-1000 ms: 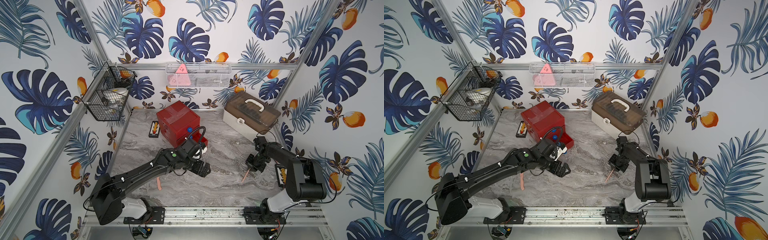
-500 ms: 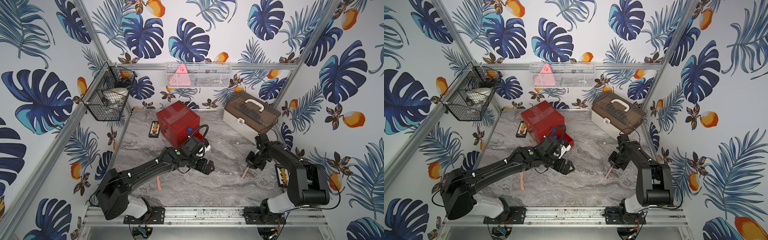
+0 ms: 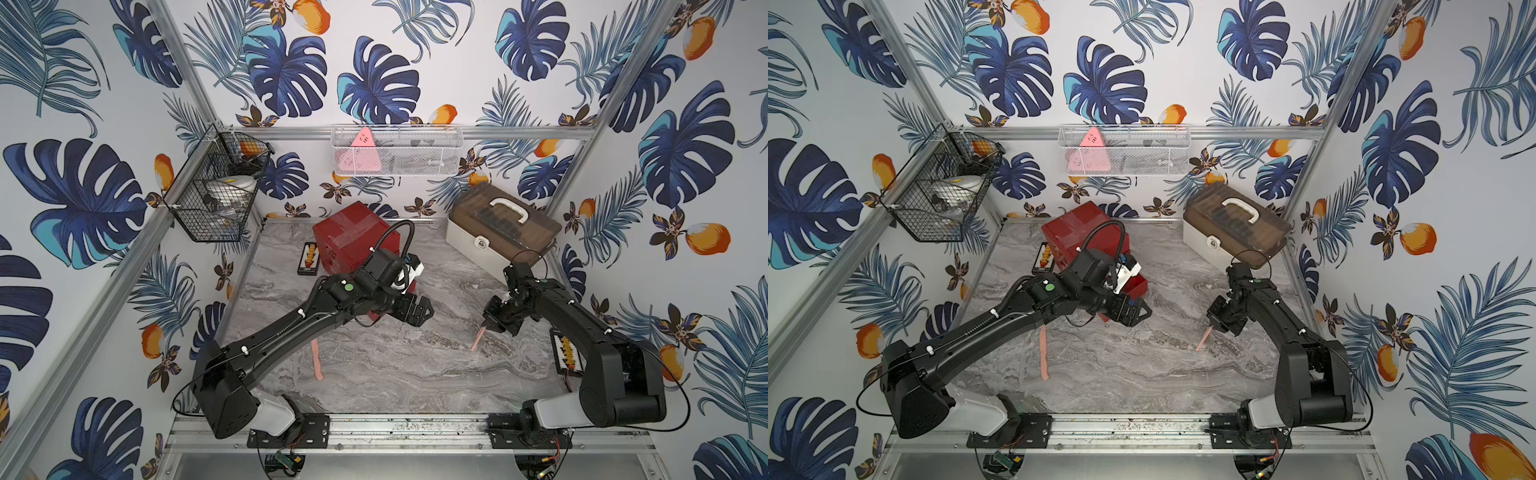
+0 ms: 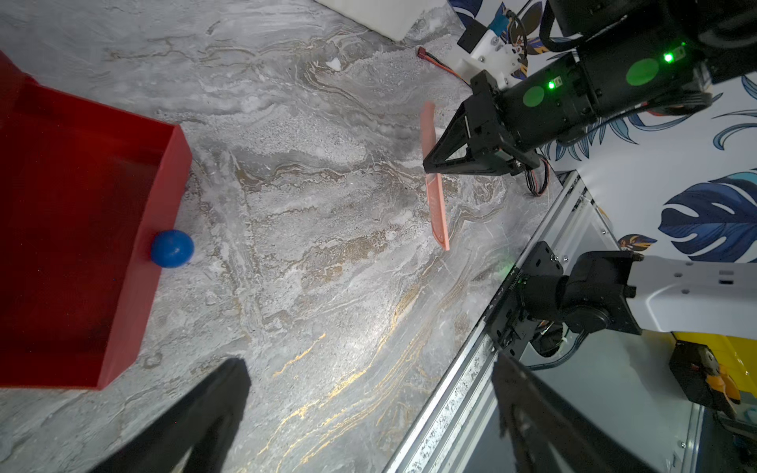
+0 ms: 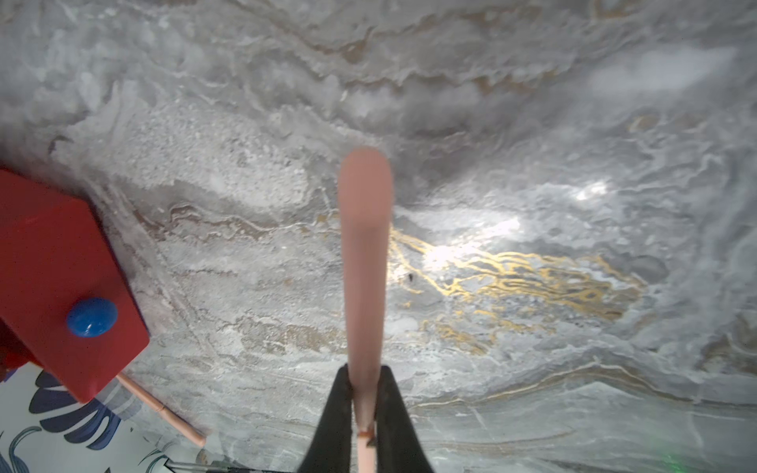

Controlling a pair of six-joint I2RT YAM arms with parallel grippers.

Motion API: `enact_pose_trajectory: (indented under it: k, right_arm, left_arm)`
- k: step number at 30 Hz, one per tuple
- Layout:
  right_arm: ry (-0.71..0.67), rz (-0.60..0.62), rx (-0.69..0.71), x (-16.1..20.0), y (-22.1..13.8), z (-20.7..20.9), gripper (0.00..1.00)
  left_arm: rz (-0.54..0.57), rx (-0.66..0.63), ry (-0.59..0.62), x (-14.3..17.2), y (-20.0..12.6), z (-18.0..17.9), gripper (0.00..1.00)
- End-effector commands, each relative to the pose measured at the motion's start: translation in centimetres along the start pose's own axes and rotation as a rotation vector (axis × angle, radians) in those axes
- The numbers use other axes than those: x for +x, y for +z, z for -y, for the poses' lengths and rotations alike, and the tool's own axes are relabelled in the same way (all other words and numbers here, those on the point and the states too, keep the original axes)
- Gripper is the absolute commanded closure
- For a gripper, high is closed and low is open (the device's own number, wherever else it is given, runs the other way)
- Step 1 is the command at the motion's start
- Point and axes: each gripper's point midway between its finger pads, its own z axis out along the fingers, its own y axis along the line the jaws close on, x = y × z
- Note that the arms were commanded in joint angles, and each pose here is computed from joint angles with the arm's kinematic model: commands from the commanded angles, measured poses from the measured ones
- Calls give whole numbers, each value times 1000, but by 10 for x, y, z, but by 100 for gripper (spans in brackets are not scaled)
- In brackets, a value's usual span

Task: Place the fruit knives into the drawer by color
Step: Pick up the fruit knife from the center of the board, then place the fruit knife in the drawer.

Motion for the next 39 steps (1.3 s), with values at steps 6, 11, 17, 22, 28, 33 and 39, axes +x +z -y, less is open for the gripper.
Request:
enact_pose_trajectory:
  k: [6, 11, 17, 22, 28, 33, 39]
  right_arm:
    - [-34, -11, -98, 16, -4, -78, 100]
    - [-60, -22, -168, 24, 2, -127, 100]
    - [-103, -32, -293, 41, 6, -187, 100]
    - [-113, -39, -403, 51, 8, -226, 100]
    - [-145, -58, -496, 70, 10, -268, 100]
    - [-86, -99, -511, 75, 30, -280, 100]
    - [-35, -111, -534, 71, 48, -289, 100]
  left_arm:
    - [20, -44, 7, -14, -31, -25, 1]
    - [39, -77, -2, -21, -50, -41, 1]
    - [60, -114, -19, -19, -67, -58, 1]
    - [67, -153, -25, -13, -77, -66, 1]
    - [66, -216, -47, -4, -87, -80, 1]
    - [64, -224, -73, 3, -90, -86, 1]
    - [54, -232, -85, 11, -91, -89, 1]
